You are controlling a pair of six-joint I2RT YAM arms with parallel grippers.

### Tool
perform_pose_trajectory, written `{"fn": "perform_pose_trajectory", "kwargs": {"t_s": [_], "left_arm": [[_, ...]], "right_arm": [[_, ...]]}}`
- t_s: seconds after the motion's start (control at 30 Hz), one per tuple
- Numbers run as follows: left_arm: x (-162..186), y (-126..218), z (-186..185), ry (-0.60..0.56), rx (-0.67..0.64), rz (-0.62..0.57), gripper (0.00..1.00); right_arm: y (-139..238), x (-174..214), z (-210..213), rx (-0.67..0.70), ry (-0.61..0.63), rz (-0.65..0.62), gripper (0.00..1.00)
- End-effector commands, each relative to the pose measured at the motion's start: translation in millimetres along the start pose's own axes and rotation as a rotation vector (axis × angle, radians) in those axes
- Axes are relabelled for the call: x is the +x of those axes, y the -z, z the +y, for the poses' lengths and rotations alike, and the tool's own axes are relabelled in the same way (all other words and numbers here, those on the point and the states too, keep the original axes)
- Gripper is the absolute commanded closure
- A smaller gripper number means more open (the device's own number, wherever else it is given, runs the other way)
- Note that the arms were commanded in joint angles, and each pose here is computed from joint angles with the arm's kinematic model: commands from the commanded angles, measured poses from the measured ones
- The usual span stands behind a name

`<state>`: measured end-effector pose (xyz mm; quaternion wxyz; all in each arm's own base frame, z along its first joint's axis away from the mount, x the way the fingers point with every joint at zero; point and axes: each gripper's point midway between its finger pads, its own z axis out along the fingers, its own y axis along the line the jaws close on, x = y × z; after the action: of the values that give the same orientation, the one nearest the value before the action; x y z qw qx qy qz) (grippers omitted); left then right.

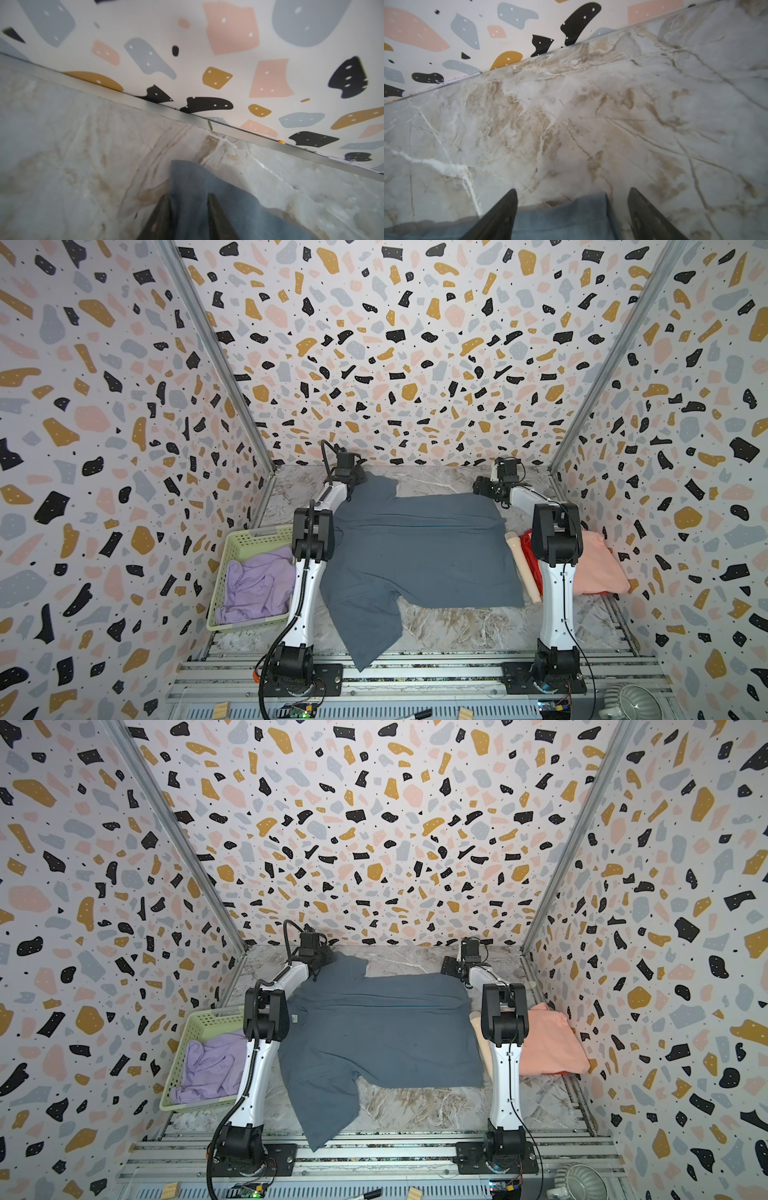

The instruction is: Fold and stack the t-shirts

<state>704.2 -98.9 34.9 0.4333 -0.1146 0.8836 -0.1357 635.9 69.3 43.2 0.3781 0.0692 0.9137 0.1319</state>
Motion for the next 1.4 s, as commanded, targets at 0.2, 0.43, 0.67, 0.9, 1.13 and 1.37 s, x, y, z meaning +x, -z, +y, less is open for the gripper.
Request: {"fn": "perform_pose_trajectory", "kwargs": {"t_s": [0.2, 0.43, 0.67, 0.9, 1.13, 1.37], "left_arm": [[-10, 2, -8, 0.009, 0.048, -0.038, 1.0], [-36, 19, -25, -0.004, 0.109, -0.102, 1.0], [-73, 48, -35, -0.019, 0.137, -0.176, 1.0], [-80, 60, -35, -0.024, 0.145, -0.19, 1.0], [-80, 61, -39, -0.021, 0.165, -0.184, 1.0], [-80, 62, -41, -0.018, 0.178, -0.183, 1.0]], "right_arm": [[-16, 37, -5, 0.07, -0.032, 0.157, 0.81], [12, -16, 10, 0.031, 0.015, -0.01, 1.0], [55, -70, 29, 0.0, 0.067, -0.186, 1.0], [68, -63, 26, 0.016, 0.069, -0.186, 1.0], [53, -52, -12, 0.188, 0.028, -0.098, 0.39], [19, -30, -31, 0.246, 0.034, -0.018, 0.35]]}}
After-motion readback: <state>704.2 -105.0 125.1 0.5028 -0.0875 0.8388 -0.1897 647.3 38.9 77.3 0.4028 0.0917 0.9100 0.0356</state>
